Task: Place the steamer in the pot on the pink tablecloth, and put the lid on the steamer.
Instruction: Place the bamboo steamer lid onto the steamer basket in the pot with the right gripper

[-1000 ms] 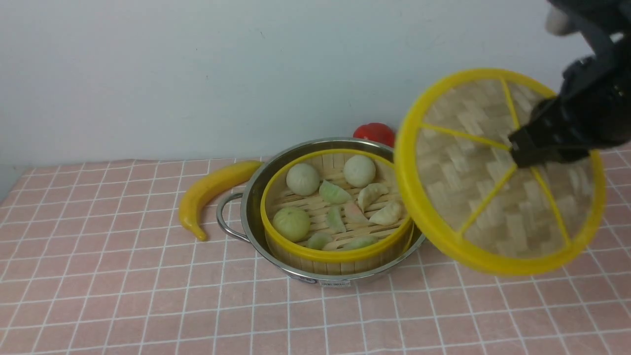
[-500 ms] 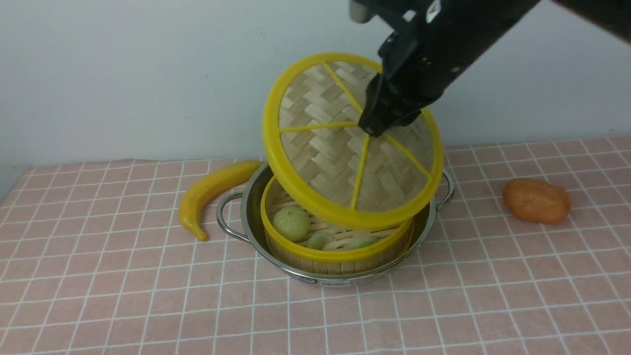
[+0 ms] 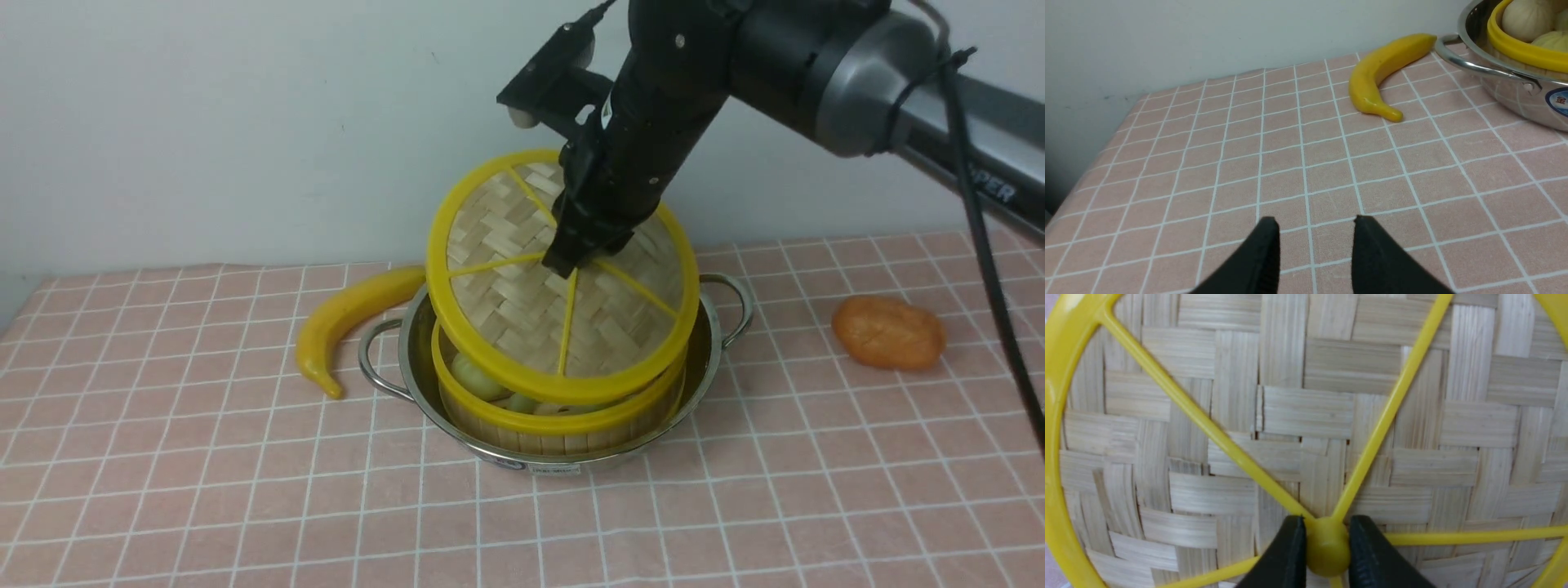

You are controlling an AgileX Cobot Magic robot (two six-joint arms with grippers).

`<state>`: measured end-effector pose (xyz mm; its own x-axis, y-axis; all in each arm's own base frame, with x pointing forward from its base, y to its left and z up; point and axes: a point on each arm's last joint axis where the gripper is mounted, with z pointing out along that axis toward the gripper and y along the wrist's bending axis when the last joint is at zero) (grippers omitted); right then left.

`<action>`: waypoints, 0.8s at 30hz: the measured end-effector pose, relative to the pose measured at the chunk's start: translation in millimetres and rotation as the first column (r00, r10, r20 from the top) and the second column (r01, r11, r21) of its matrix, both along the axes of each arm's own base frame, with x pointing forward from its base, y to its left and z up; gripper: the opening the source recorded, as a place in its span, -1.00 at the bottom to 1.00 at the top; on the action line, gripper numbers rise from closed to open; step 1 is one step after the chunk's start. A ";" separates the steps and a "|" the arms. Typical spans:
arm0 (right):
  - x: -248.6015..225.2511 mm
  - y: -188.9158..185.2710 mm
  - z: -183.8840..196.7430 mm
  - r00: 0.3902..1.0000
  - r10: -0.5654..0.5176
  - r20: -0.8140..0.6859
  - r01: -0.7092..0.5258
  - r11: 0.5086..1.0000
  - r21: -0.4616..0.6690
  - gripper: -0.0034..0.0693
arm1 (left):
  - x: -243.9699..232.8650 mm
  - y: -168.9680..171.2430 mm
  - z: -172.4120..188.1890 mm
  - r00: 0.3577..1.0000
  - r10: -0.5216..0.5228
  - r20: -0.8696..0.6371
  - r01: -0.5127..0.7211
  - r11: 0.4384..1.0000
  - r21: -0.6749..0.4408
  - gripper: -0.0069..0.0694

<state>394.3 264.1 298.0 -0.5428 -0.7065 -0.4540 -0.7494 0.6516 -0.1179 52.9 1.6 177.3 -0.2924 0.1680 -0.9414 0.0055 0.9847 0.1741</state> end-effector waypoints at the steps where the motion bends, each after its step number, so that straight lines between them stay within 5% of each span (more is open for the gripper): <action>1: 0.2 -0.3 0.0 1.000 -0.009 -0.001 0.009 1.000 0.000 -0.50 | 0.0 0.0 0.0 1.000 0.000 0.000 0.000 1.000 0.000 -0.18; 11: -11.2 -12.4 -13.7 0.997 -0.061 -0.054 0.058 0.996 -0.064 -0.50 | 0.0 0.0 0.1 1.000 0.000 0.001 0.000 1.000 0.000 -0.18; 24: -18.1 -0.8 -11.3 0.998 0.057 -0.003 -0.057 0.996 -0.070 -0.50 | 0.0 0.0 0.1 1.000 0.000 0.001 0.000 1.000 0.000 -0.18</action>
